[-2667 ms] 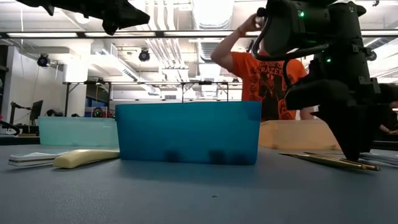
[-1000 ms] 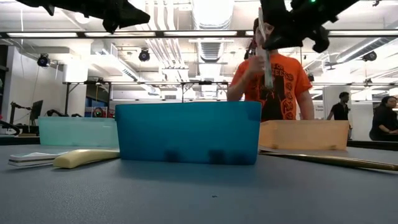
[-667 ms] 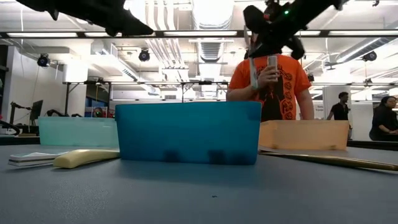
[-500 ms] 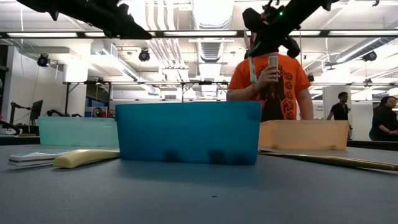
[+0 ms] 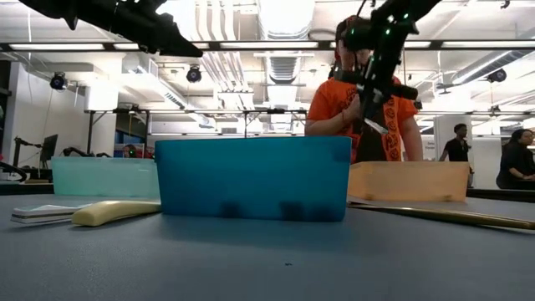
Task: Sort silverware by color (type)
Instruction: Put the right blue and white knife into the orange bin
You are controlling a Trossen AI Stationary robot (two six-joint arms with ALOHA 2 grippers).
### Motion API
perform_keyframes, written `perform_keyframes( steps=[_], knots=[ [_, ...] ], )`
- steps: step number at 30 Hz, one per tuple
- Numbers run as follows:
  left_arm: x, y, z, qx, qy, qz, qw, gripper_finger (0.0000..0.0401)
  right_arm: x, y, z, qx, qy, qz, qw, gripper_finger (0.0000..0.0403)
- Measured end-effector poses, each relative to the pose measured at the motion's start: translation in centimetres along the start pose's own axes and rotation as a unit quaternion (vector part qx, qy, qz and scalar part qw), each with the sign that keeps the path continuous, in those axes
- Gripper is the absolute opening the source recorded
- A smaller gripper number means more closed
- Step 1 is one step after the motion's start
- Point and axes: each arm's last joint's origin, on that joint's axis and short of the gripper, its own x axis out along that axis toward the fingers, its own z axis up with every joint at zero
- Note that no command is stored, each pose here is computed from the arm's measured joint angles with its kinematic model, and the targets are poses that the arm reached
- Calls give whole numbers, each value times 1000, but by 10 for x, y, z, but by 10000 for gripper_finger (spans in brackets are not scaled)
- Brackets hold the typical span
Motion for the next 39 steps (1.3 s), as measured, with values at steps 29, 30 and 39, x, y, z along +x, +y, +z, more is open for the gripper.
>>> perform_keyframes(
  steps=[29, 30, 39],
  knots=[
    [0, -1, -6, 8, 28, -1, 1000, 64, 54, -69, 10, 192, 241, -16, 951, 18],
    [0, -1, -6, 8, 27, -1, 1000, 64, 55, -70, 9, 193, 243, -17, 951, 18],
    [0, -1, -6, 8, 27, -1, 1000, 64, 68, -76, -3, 190, 250, -40, 949, 18]
  ],
)
